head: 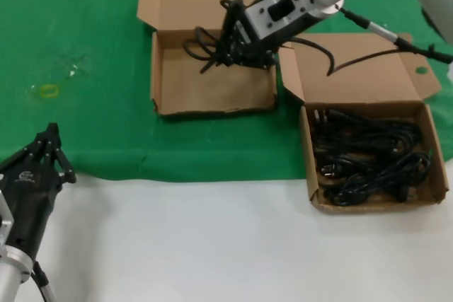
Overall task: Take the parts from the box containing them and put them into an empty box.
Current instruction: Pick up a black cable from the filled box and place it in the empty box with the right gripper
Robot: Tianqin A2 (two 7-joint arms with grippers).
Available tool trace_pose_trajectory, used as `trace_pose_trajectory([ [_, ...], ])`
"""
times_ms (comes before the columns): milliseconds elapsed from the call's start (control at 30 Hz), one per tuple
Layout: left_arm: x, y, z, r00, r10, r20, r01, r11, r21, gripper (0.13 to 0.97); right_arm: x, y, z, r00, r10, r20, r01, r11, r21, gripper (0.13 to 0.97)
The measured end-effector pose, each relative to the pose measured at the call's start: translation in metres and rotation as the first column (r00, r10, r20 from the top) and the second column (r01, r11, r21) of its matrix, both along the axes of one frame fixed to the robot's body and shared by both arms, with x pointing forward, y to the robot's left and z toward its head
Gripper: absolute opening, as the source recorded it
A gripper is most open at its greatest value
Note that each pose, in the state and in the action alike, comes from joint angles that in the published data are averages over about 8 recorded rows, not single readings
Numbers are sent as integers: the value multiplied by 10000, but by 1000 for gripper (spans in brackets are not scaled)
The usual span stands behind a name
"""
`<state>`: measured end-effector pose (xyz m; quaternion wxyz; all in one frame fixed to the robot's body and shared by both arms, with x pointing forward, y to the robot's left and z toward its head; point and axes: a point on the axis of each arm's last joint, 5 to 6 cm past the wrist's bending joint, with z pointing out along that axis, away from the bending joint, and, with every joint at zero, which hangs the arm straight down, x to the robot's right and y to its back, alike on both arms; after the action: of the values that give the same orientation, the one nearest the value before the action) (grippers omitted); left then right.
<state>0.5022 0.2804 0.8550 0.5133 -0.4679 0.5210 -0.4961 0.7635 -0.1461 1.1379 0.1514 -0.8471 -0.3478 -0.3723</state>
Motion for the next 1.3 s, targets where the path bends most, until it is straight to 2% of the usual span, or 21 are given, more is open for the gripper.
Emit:
trace_pose_trajectory([
  [400, 0, 0, 0, 10000, 0, 0, 0, 10000, 0, 144, 24, 178, -170, 9976, -44, 688, 29, 9997, 223, 186],
  [1300, 0, 0, 0, 10000, 0, 0, 0, 10000, 0, 144, 17, 350, -653, 9926, -867, 854, 794, 9931, 858, 186],
])
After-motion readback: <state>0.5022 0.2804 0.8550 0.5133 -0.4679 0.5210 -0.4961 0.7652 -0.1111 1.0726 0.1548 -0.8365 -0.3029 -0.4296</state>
